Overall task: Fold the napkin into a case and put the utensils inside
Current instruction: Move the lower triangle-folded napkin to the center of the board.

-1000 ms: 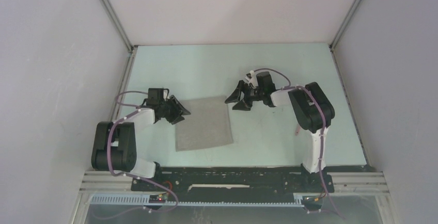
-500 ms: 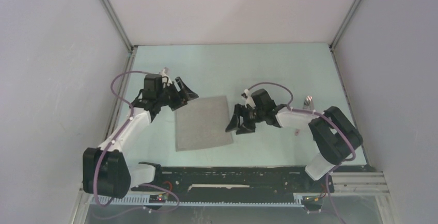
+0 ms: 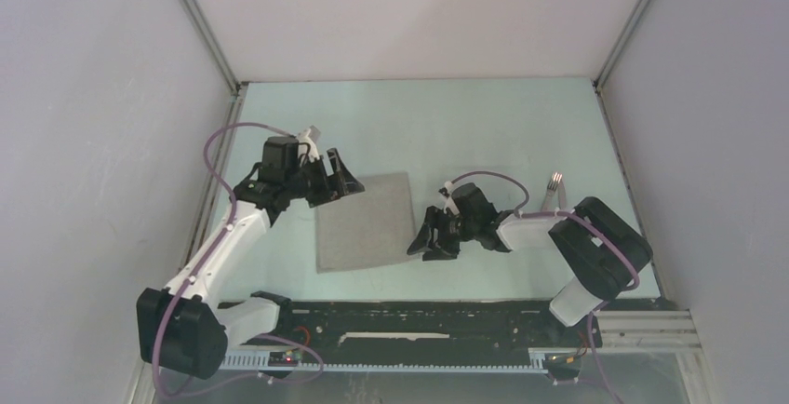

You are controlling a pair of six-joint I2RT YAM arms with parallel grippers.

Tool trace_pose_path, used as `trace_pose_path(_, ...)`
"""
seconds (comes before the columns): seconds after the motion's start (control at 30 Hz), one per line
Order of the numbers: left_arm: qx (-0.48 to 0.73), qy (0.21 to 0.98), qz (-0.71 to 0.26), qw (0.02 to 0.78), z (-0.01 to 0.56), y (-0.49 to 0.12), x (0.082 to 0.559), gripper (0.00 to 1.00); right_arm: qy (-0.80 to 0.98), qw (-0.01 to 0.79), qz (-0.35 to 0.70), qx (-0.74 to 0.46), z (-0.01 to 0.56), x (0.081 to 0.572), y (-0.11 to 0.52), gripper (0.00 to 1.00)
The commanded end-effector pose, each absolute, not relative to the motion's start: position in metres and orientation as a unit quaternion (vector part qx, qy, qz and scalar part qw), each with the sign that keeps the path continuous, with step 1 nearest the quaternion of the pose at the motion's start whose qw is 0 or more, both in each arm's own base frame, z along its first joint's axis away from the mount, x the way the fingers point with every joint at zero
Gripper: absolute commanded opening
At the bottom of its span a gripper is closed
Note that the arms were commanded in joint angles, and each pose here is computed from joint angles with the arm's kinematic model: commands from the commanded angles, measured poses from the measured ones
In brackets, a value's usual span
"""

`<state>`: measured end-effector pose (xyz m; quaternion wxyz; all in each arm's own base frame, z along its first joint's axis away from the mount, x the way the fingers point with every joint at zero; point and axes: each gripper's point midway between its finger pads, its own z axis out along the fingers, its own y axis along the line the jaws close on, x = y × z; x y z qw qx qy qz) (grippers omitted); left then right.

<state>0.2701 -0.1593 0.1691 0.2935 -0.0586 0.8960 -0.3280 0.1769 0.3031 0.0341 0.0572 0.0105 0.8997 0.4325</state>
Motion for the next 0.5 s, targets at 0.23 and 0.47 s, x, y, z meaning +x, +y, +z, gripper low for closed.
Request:
trace_pose_path(0.23, -0.031, 0.898, -0.315, 0.306, 0.177, -0.156, 0.265, 0.84, 0.897, 0.07, 0.436, 0.03, 0.023, 0.185, 0.311, 0.55)
trace_pose_path(0.47, -0.029, 0.901, -0.306, 0.307, 0.175, -0.152, 0.264, 0.84, 0.896, 0.068, 0.437, 0.029, 0.019, 0.185, 0.313, 0.46)
